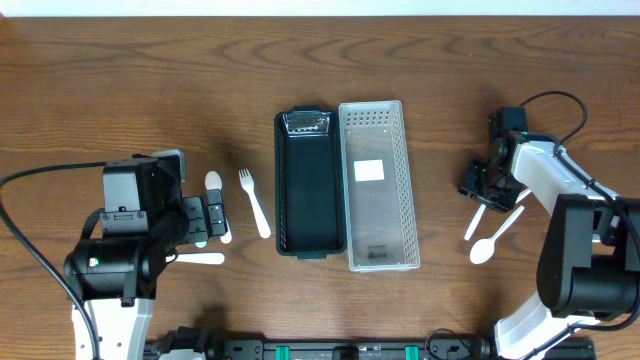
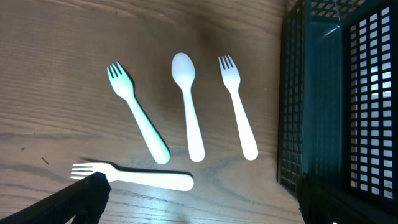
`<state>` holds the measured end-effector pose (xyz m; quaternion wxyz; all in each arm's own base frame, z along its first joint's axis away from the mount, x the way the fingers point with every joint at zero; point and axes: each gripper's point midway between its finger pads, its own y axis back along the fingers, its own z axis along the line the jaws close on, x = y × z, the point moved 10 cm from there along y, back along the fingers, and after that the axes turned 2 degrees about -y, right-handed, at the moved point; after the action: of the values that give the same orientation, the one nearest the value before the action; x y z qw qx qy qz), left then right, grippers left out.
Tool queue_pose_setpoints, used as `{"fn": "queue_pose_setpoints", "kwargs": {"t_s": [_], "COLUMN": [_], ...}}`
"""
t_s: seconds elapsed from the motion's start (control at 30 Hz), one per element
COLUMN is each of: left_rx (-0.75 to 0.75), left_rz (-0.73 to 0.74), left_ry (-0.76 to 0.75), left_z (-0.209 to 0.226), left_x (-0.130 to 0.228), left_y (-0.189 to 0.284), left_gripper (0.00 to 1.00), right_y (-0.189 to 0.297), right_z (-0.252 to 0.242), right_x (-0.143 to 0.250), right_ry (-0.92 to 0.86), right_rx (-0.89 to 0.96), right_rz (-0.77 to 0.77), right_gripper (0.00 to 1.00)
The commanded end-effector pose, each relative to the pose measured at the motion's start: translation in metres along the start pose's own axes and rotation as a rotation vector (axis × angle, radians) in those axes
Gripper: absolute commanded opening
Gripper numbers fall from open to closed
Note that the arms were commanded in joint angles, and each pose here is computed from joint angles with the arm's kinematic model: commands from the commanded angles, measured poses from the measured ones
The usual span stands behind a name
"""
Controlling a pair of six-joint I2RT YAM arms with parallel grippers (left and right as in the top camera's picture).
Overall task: Pack container
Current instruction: 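Carry the spoon into the white basket and release it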
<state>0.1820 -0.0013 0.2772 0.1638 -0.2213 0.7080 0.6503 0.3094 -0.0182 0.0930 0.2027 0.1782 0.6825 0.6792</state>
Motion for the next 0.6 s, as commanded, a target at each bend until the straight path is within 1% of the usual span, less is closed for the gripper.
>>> {"fn": "queue_pose_setpoints", "kwargs": {"t_s": [0.0,0.23,0.43,0.57], "left_rx": [0.000,0.000,0.000,0.000], "left_rz": [-0.013,-0.013,-0.014,-0.013], "left_ry": [0.008,0.008,0.008,0.008], "left_z": [0.0001,0.0001,0.0001,0.0001], "left_x": [-0.0032,-0.0032,-0.0033,-0.0032], "left_y": [0.0041,0.0041,0.0041,0.0041], "left_gripper": [0.98,0.98,0.98,0.98], "right_y": [-0.0175,-0.0175,-0.0176,-0.0176], "right_z": [-0.0002,-0.0001,0.0003,0.0007], "right_x": [0.0062,0.0061,0.0052,0.0042], "right_ry": [-0.004,-0.004,-0.004,-0.004], "right_rx": [-0.014,-0.014,-0.017,-0.020], "right_rz": [0.074,0.073,0.067,0.061], "right_gripper": [0.40,0.21,0.16,0.09]}}
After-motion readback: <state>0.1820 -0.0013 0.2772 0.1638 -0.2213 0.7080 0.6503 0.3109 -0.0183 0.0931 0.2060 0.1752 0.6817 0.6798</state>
